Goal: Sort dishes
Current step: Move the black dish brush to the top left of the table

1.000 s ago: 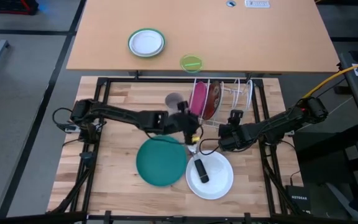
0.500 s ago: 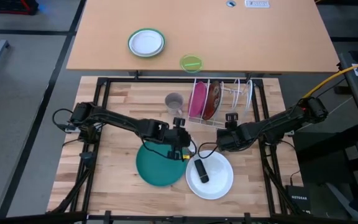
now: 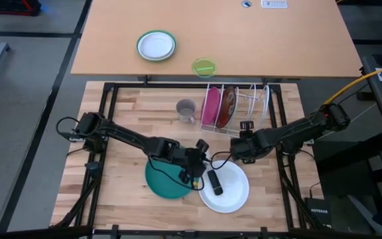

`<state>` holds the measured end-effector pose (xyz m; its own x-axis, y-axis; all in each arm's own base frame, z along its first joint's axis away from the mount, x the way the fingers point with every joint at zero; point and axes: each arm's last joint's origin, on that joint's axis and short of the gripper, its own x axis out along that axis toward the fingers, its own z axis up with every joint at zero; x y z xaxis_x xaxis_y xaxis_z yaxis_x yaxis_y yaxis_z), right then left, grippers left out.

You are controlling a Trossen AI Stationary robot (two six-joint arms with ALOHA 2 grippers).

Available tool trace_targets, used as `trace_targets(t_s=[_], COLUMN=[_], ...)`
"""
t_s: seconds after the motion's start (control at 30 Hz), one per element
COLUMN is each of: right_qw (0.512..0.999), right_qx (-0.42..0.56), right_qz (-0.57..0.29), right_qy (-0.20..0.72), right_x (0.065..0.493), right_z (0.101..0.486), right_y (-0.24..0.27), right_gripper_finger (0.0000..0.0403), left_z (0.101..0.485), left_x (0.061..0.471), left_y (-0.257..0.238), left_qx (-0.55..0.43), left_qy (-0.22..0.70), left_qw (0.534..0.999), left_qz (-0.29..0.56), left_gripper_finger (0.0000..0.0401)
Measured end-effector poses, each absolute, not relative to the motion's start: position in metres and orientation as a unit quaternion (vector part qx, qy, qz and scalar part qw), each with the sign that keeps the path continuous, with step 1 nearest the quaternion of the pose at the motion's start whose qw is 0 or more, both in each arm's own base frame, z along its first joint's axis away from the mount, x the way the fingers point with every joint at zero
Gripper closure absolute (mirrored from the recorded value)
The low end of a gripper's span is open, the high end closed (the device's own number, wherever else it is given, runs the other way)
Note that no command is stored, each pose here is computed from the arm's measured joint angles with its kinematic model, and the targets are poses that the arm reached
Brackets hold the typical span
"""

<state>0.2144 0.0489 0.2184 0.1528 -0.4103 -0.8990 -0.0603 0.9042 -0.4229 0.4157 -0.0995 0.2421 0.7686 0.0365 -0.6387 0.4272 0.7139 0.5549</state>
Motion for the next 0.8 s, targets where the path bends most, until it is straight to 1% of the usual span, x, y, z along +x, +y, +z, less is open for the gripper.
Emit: trace_targets(t_s=[0.27, 0.43, 0.53, 0.67, 0.8], right_qw=[0.731, 0.739, 0.749, 0.762, 0.771], right_qx=[-0.198, -0.218, -0.22, -0.216, -0.217], right_qz=[-0.138, -0.159, -0.165, -0.167, -0.163], right_qy=[0.638, 0.617, 0.603, 0.587, 0.576], right_x=[0.218, 0.219, 0.219, 0.219, 0.221], right_z=[0.269, 0.305, 0.323, 0.339, 0.345], right_y=[0.049, 0.047, 0.047, 0.047, 0.047], right_gripper_finger=[0.0267, 0.0267, 0.0267, 0.0267, 0.0267], left_z=[0.205, 0.195, 0.191, 0.186, 0.178], left_x=[0.428, 0.432, 0.431, 0.432, 0.435], left_y=[-0.103, -0.104, -0.103, -0.1, -0.096], left_qx=[0.393, 0.425, 0.441, 0.466, 0.487], left_qy=[0.345, 0.339, 0.351, 0.354, 0.356], left_qw=[0.84, 0.824, 0.808, 0.79, 0.774], left_qz=[-0.146, -0.159, -0.171, -0.183, -0.192], left_gripper_finger=[0.0246, 0.0246, 0.0246, 0.0246, 0.0246])
